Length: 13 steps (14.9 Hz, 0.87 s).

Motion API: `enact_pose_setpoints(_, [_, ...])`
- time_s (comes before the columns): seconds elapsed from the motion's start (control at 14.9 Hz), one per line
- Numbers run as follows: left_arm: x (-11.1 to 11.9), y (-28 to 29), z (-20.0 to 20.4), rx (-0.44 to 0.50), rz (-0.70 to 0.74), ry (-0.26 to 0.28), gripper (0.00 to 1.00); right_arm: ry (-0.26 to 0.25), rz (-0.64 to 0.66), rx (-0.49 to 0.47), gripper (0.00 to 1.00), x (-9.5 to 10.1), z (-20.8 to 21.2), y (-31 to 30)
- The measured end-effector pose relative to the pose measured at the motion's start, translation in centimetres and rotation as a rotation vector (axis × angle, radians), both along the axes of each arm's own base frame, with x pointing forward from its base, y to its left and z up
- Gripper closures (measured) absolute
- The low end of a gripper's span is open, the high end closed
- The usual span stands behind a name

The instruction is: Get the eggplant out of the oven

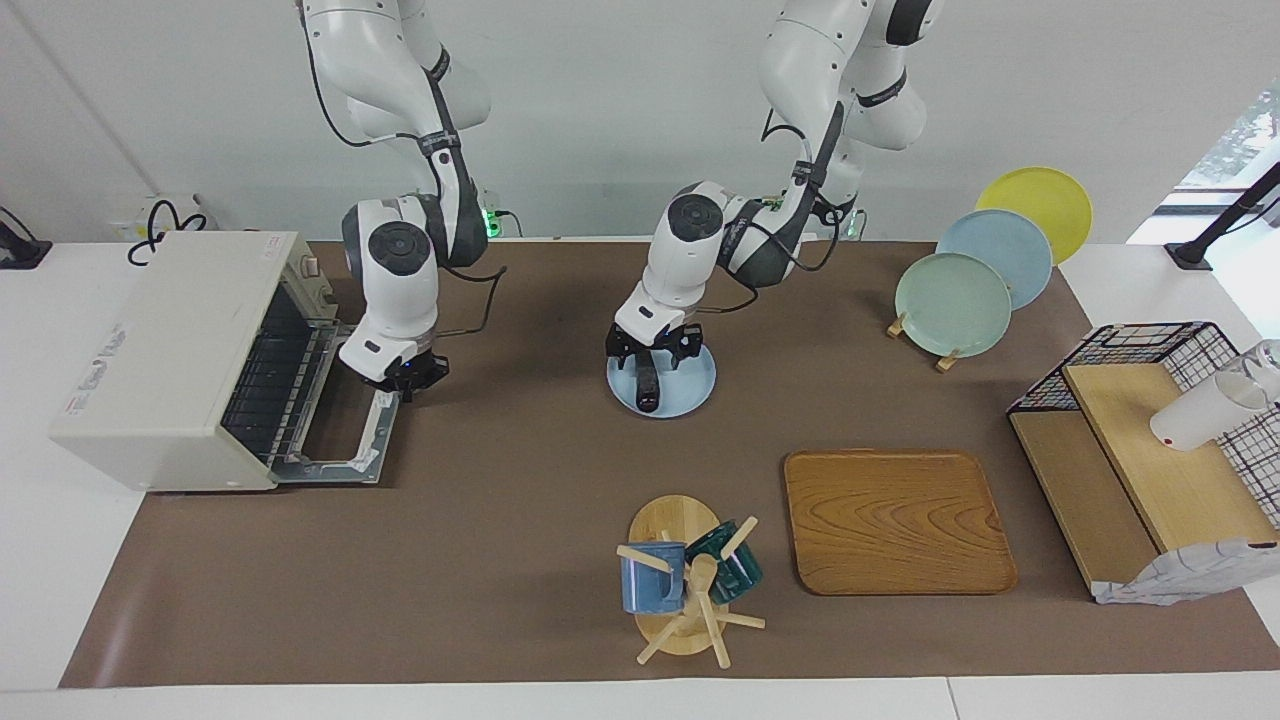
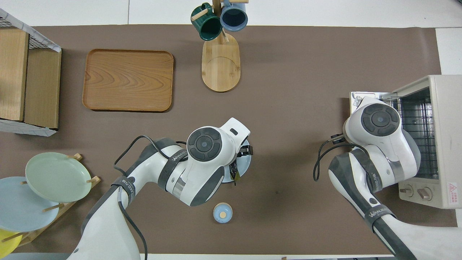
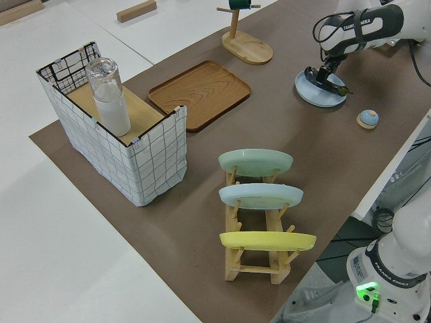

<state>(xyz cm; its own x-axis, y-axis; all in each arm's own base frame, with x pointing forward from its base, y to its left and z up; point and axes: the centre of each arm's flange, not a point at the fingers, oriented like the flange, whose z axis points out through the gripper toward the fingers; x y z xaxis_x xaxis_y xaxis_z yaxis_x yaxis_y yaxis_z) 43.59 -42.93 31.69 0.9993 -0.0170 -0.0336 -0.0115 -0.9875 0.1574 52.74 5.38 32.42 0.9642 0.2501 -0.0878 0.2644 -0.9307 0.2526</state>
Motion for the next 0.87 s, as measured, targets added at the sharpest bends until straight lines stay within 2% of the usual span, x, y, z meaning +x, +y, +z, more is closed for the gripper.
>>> enact_pose_setpoints(0.34, [-0.3, -0.5, -1.6, 0.005, -0.009, 0.005, 0.15, 0.034, 0.027, -0.03, 0.99, 0.7, 7.8, -2.7])
enact_pose_setpoints(0.47, [-0.3, -0.5, -1.6, 0.005, -0.01, 0.004, 0.29, 0.026, 0.041, -0.028, 0.99, 0.4, 10.7, -5.3])
enact_pose_setpoints(0.54, [-0.3, -0.5, -1.6, 0.005, -0.01, 0.004, 0.29, 0.019, 0.048, -0.026, 0.99, 0.2, 11.6, -6.6])
enact_pose_setpoints(0.6, [-0.2, -0.5, -1.6, 0.005, -0.009, 0.004, 0.36, 0.015, 0.054, -0.024, 0.99, 0.0, 12.4, -7.9])
enact_pose_setpoints(0.67, [-0.2, -0.4, -1.6, 0.005, -0.012, 0.003, 0.48, 0.017, 0.058, -0.023, 0.99, -0.2, 12.9, -8.9])
enact_pose_setpoints(0.74, [-0.2, -0.4, -1.6, 0.006, -0.019, 0.003, 0.57, 0.029, 0.055, -0.019, 0.99, -0.5, 13.3, -9.7])
enact_pose_setpoints(0.81, [-0.1, -0.4, -1.6, 0.006, -0.023, 0.002, 0.57, 0.044, 0.044, -0.006, 0.99, -0.9, 13.7, -10.4])
enact_pose_setpoints(0.87, [-0.1, -0.3, -1.6, 0.006, -0.024, 0.002, 0.64, 0.054, 0.034, 0.016, 0.99, -1.4, 14.3, -10.8])
